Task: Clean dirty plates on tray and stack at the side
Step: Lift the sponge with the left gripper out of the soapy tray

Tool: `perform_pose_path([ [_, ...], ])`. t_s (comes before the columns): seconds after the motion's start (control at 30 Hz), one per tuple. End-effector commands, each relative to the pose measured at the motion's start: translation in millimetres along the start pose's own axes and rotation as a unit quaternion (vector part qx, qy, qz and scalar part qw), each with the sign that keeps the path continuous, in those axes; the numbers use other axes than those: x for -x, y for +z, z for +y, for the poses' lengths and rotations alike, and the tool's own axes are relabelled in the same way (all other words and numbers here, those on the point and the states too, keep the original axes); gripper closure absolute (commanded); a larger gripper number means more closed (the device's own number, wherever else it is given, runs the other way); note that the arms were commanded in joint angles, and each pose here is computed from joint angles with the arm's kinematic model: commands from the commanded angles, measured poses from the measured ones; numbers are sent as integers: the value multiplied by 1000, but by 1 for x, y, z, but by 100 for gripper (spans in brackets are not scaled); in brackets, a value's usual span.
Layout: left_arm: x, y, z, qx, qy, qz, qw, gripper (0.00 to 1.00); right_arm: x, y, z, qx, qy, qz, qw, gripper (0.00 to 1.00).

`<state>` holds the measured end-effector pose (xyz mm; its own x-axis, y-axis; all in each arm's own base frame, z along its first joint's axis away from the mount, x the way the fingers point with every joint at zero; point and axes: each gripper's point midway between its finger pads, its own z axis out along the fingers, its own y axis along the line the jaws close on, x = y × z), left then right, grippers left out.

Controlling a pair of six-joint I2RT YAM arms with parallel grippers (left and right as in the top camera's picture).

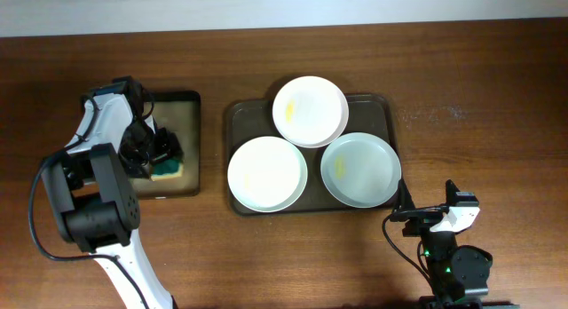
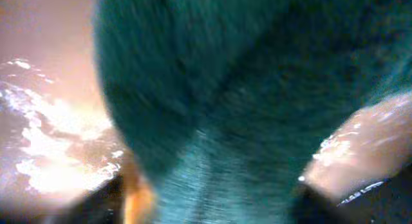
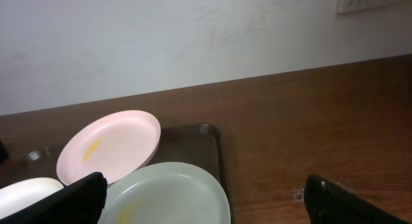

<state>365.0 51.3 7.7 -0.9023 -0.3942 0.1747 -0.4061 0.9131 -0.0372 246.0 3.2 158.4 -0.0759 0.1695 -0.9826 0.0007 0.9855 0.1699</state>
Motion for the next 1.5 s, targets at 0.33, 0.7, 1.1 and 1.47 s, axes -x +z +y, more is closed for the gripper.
perform_pose_path([
  [0.33, 27, 3, -6, -13, 2, -48, 999, 1, -3, 0, -3, -7, -5, 1, 1000, 2],
  [0.7, 38, 2, -9, -19, 4, -70, 997, 66, -3, 0, -3, -7, -5, 1, 1000, 2],
  [1.1, 31, -73, -14, -20, 3, -56, 998, 100, -3, 0, -3, -7, -5, 1, 1000, 2],
  [1.47, 36, -213, -37, -77, 19, -174, 982, 100, -3, 0, -3, -7, -5, 1, 1000, 2],
])
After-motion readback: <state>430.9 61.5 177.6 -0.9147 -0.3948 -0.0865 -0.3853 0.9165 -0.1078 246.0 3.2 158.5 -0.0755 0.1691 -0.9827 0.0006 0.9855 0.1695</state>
